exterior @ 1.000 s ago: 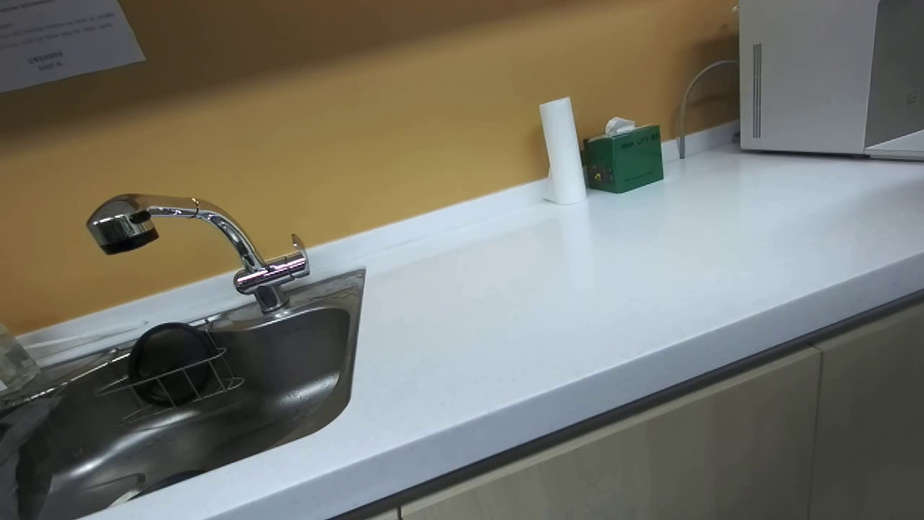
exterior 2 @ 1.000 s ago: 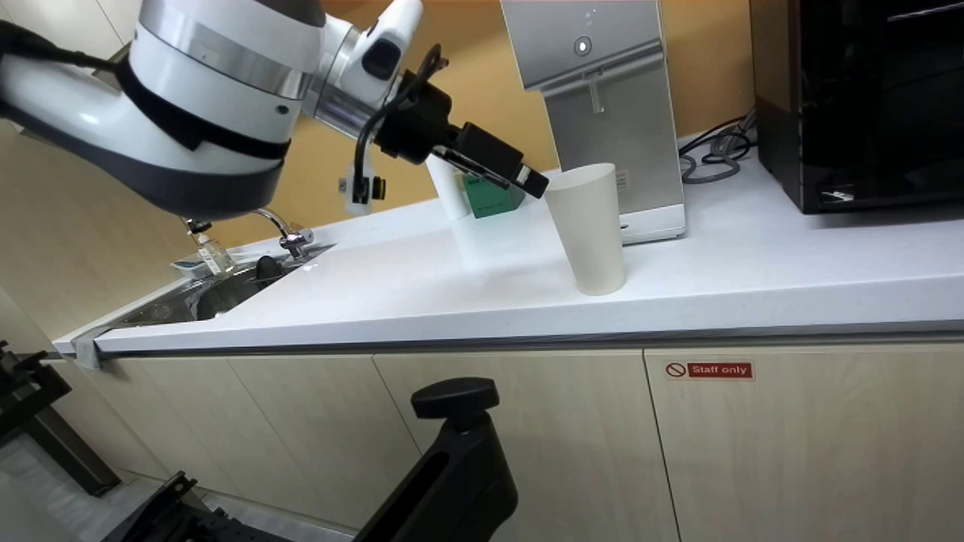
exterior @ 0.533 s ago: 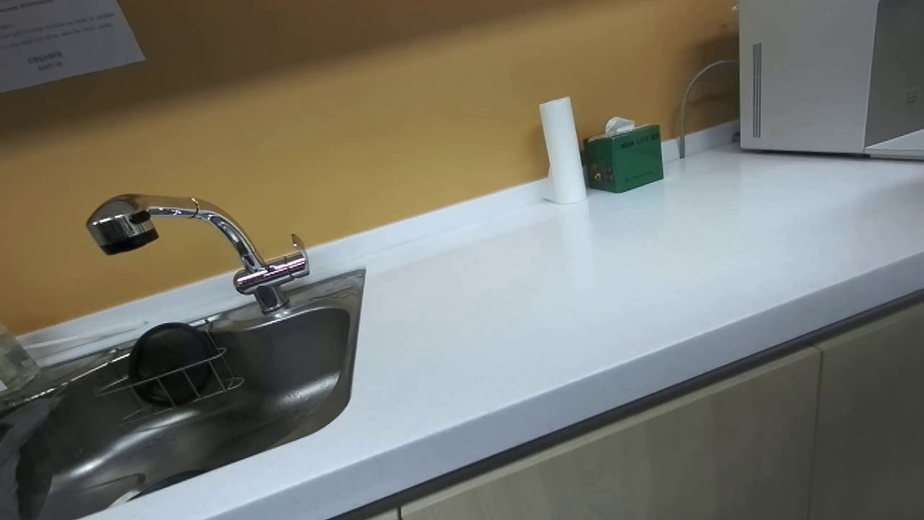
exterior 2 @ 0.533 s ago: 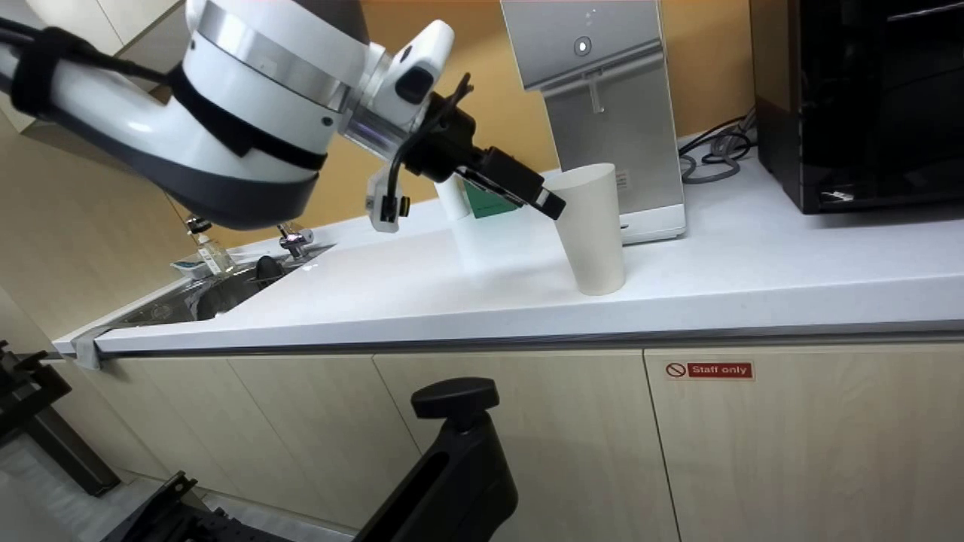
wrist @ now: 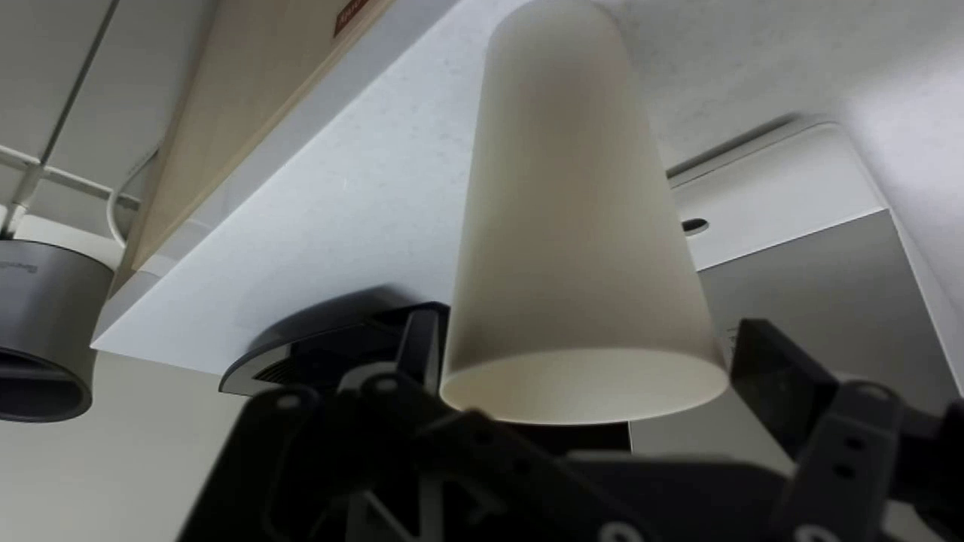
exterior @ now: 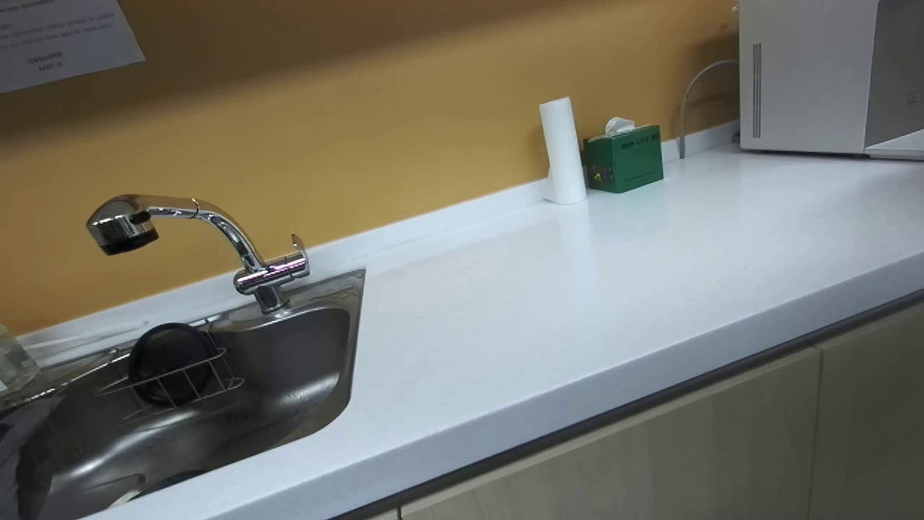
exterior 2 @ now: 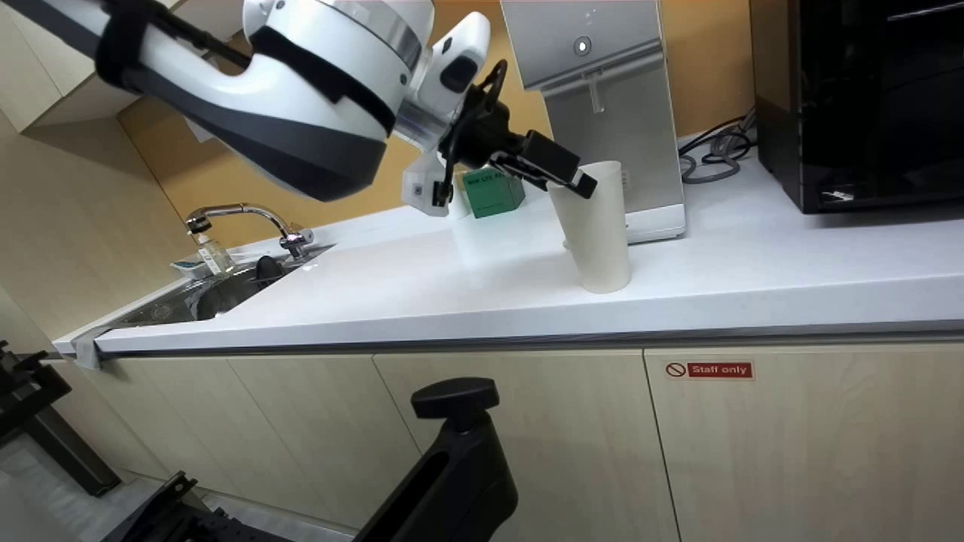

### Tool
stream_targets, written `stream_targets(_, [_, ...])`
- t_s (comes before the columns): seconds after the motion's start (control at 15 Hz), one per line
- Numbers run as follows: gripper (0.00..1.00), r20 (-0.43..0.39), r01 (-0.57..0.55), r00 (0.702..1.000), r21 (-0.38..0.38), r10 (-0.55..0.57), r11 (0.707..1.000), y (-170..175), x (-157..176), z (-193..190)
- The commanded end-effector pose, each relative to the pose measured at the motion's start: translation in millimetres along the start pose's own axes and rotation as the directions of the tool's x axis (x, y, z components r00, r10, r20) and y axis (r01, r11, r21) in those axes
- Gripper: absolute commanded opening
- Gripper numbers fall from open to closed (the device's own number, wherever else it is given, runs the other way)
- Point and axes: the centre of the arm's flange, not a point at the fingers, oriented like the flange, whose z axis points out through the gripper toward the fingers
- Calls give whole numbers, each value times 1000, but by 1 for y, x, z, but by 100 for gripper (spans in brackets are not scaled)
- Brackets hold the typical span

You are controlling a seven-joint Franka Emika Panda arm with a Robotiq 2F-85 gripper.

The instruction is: Put the cup under the tap of the water dispenser

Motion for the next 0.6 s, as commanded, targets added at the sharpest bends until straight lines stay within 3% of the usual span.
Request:
stream_targets(0.0, [100, -20, -36, 999, 11, 37, 999, -1, -19, 40])
stream_targets(0.4, [100, -34, -39, 999, -7, 38, 999, 3, -22, 62])
stream_targets(0.47, [75, -41, -36, 999, -10, 35, 999, 3, -22, 65])
stream_targets(0.53, [74, -45, -35, 998, -8, 35, 999, 3, -22, 67])
